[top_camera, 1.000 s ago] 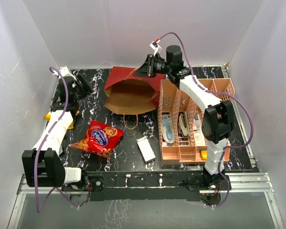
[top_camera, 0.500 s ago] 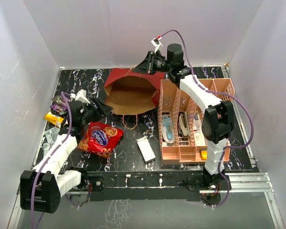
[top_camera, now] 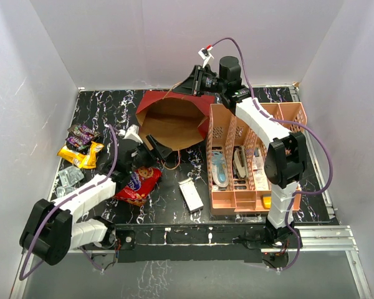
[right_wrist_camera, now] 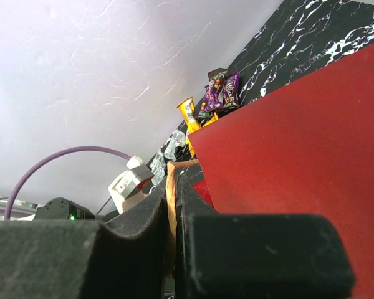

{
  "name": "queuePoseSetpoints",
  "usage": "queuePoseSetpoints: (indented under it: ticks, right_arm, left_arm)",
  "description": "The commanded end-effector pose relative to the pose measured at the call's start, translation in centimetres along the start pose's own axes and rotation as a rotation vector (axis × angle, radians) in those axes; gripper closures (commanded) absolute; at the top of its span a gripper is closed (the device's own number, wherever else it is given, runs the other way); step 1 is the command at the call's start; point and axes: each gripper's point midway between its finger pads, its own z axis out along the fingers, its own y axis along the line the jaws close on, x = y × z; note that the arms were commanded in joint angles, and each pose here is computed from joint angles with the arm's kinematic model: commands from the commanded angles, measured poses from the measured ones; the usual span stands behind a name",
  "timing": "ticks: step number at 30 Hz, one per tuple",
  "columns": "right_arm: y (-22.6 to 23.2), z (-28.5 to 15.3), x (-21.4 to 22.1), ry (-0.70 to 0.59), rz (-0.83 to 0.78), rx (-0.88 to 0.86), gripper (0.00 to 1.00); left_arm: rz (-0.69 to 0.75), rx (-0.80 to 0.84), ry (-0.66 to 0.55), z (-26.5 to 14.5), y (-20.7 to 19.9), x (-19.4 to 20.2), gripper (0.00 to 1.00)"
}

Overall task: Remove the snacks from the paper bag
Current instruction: Adjust the paper bag at the center of the board.

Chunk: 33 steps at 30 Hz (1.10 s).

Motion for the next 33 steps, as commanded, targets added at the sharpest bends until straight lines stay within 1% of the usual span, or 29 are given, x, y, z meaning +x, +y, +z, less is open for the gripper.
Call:
queuePoseSetpoints:
  ticks: [1, 3, 5, 8, 10, 14, 16, 17, 21, 26, 27, 29, 30, 33]
  right_arm:
    - [4.4, -1.2, -3.0, -0.079, -0.105, -0.062, 0.92]
    - [4.3, -1.2, -3.0, -0.079, -0.104, -0.061, 0.92]
    - [4.2, -1.1, -3.0, -0.078, -0.102, -0.060, 0.92]
    - [4.4, -1.2, -3.1, -0.082, -0.107, -0.063, 0.92]
    - [4.4, -1.2, -3.2, -0.082, -0.108, -0.062, 0.92]
    - [4.4, -1.5, -3.1, -0.082, -0.110, -0.058, 0.92]
    - [4.3, -1.5, -3.1, -0.085, -0.110, -0.054, 0.92]
    - [4.3, -1.5, -3.1, -0.084, -0.109, -0.057, 0.92]
    - [4.5, -1.4, -3.1, -0.081, -0.106, -0.066, 0.92]
    - [4.6, -1.5, -3.1, -0.081, -0.112, -0.063, 0.92]
    - [4.5, -1.6, -3.0, -0.080, -0.112, -0.060, 0.92]
    - [4.2, -1.6, -3.0, -0.080, -0.113, -0.054, 0.92]
    - [4.1, -1.6, -2.9, -0.079, -0.115, -0.051, 0.92]
    - [2.6, -1.4, -2.7, -0.067, -0.137, -0.021, 0.92]
  left_arm:
    - [-0.040, -0.086, -0.055, 0.5, 1.4, 0.2, 0.29]
    - [-0.050, -0.127, -0.020, 1.2, 1.9, 1.3, 0.32]
    - [-0.039, -0.169, -0.028, 1.8, 2.0, 1.8, 0.32]
    - [-0.011, -0.152, -0.026, 2.5, 1.0, 2.3, 0.31]
    - [-0.003, -0.169, -0.011, 2.5, 0.9, 2.7, 0.31]
    - [0.028, -0.222, -0.070, 1.1, 1.5, 1.9, 0.31]
    - [0.029, -0.202, -0.086, 0.7, 1.4, 1.7, 0.31]
    - [0.027, -0.183, -0.088, 0.6, 1.0, 1.7, 0.33]
    - [-0.027, -0.129, -0.071, 1.3, 0.1, 2.2, 0.47]
    - [0.005, -0.127, -0.052, 1.8, -0.5, 2.1, 0.62]
    - [0.019, -0.115, -0.057, 1.7, -0.8, 1.8, 0.67]
    - [0.056, -0.083, -0.076, 1.0, -2.0, 1.0, 0.81]
    - [0.080, -0.073, -0.089, 0.5, -2.5, 0.4, 0.86]
    - [0.124, -0.056, -0.155, -1.8, -4.7, -2.2, 0.99]
